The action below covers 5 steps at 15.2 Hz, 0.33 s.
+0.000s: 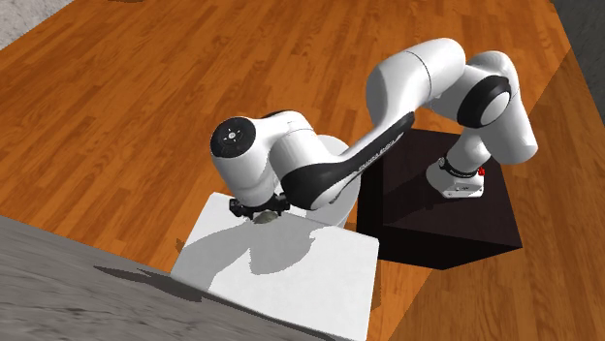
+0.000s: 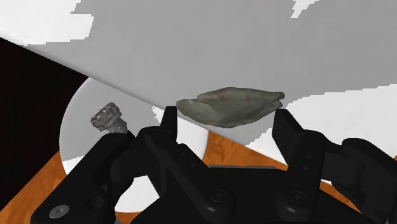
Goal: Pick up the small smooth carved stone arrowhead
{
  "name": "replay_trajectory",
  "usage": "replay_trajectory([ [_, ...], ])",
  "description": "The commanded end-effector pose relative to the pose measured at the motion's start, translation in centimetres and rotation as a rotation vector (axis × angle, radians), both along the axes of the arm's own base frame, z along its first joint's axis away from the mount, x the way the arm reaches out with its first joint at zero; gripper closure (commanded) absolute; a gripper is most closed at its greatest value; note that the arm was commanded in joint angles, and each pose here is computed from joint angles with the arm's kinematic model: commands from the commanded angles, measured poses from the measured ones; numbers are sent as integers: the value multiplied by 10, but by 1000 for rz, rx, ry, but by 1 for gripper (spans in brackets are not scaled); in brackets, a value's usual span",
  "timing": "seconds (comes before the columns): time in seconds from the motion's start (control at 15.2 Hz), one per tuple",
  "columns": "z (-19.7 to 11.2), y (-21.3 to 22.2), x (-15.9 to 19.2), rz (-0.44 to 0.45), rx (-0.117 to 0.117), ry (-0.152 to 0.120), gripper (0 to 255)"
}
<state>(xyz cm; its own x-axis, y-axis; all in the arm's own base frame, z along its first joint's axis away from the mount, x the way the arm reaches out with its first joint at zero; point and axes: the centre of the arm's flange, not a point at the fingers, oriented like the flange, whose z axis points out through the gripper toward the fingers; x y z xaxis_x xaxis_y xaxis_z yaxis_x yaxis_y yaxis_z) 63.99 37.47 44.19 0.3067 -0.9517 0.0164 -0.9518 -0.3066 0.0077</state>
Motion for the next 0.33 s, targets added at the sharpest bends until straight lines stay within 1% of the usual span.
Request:
replay_trajectory([
  [0.0,10,1,0,0,0,0,255],
  [0.13,21,1,0,0,0,0,255],
  [0.26,21,1,0,0,0,0,255],
])
